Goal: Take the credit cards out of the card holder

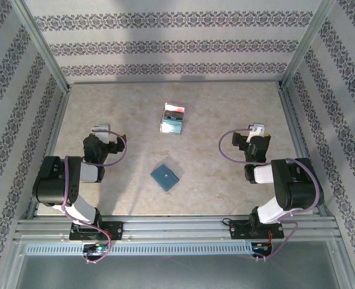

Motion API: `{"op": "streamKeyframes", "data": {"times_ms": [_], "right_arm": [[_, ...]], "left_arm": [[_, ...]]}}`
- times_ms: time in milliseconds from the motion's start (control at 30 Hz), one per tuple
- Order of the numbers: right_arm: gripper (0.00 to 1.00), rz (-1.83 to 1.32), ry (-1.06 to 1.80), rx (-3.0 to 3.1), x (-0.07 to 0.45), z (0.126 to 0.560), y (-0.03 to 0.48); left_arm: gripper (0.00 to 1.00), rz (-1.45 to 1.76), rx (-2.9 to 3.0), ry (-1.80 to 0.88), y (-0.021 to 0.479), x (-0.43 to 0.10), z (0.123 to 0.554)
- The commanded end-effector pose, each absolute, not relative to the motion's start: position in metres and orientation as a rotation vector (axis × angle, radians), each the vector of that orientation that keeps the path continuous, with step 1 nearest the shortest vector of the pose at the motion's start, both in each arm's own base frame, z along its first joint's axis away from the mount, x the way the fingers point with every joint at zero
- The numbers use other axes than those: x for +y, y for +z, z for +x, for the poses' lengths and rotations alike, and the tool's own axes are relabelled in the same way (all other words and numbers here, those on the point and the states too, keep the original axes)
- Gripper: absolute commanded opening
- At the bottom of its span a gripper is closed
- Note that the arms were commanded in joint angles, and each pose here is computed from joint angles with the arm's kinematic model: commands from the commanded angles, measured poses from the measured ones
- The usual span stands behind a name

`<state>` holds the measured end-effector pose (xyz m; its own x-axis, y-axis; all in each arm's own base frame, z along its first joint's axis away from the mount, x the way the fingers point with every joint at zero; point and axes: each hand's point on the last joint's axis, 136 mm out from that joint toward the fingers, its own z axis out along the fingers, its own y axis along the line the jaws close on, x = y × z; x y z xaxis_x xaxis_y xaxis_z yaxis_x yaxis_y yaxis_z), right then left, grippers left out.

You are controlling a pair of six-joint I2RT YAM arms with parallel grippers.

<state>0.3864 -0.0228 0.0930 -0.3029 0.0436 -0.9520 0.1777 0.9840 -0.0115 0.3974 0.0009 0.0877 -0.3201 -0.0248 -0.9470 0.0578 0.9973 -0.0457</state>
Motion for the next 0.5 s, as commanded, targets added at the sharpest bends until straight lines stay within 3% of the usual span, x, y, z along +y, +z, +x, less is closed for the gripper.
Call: {"op": "streamKeyframes", "data": {"times_ms": [0, 467], "right_arm": [[0.98, 0.174, -0.132, 1.834, -0.0218, 0.3893, 0.1053], [0.98, 0.153, -0.119, 1.845, -0.0184, 0.3886, 0.1050]], "left_arm": [[0.99, 0.024, 1.895, -0.094, 0.0893, 0.0016, 0.3986], [0.99, 0.012, 1.867, -0.086, 0.0947, 0.0032, 0.3950]]}}
